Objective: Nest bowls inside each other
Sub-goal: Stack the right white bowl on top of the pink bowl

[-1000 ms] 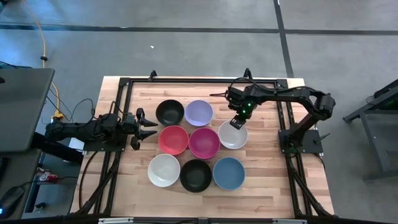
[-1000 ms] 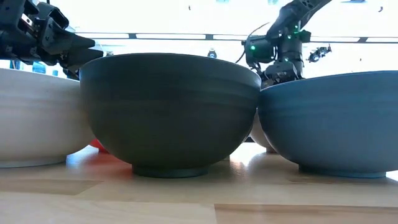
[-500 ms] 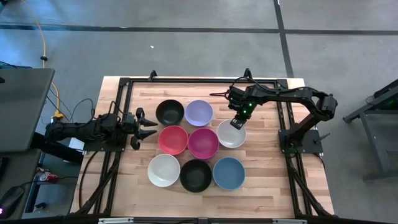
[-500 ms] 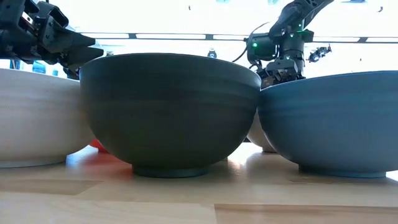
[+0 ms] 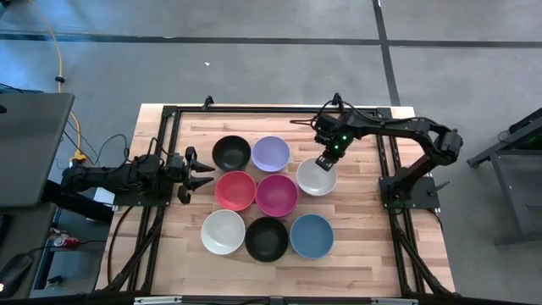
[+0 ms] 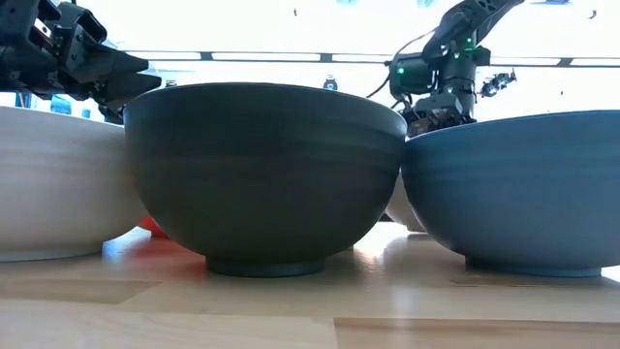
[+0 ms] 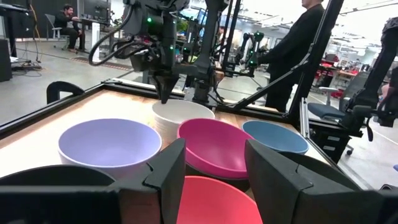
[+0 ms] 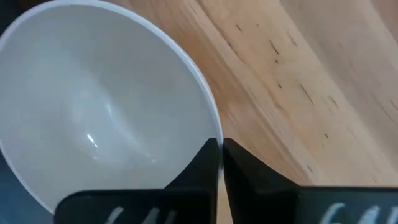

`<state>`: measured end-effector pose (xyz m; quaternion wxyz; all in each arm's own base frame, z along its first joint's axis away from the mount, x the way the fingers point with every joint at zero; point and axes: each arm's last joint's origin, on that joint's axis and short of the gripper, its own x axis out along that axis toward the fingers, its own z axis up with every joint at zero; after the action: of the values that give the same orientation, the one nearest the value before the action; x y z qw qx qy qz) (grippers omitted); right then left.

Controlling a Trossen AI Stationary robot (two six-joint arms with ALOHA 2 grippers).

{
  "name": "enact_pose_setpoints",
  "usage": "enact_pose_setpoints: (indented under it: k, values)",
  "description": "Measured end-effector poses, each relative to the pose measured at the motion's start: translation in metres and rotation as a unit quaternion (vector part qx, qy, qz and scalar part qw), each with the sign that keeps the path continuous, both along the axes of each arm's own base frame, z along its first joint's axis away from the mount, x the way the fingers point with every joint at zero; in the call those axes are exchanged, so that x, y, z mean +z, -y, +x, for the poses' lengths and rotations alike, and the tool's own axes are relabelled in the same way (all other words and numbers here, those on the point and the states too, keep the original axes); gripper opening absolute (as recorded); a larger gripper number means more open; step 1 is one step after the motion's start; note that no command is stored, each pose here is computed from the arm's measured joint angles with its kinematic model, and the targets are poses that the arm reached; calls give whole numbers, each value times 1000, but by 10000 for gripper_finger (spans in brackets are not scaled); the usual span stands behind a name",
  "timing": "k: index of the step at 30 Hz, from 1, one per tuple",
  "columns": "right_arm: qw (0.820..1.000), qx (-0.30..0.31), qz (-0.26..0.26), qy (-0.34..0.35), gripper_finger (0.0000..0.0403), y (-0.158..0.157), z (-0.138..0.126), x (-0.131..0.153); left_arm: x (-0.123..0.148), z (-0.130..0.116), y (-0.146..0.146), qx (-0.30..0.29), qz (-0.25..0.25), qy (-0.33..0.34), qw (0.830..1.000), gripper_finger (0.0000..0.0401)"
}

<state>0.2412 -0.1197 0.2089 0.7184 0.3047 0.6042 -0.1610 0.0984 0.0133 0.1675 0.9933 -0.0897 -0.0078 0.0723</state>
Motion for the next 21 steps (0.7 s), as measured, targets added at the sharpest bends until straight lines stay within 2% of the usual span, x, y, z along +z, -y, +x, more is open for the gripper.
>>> enact_pose_setpoints:
  k: [5, 10, 16, 21]
  values:
    - [1000, -13, 0, 20, 1, 0, -13, 19, 0, 0, 0, 0, 0, 0, 1000, 152]
    - [999, -24, -6, 31, 0, -4, -14, 55, 0, 0, 0, 3, 0, 0, 1000, 152]
    - [997, -9, -30, 75, 0, -17, 4, 104, 1, 0, -1, 13, 0, 3, 1000, 152]
    - [994, -3, -34, 105, 0, -29, 27, 129, 2, 0, -1, 13, 1, 12, 1000, 152]
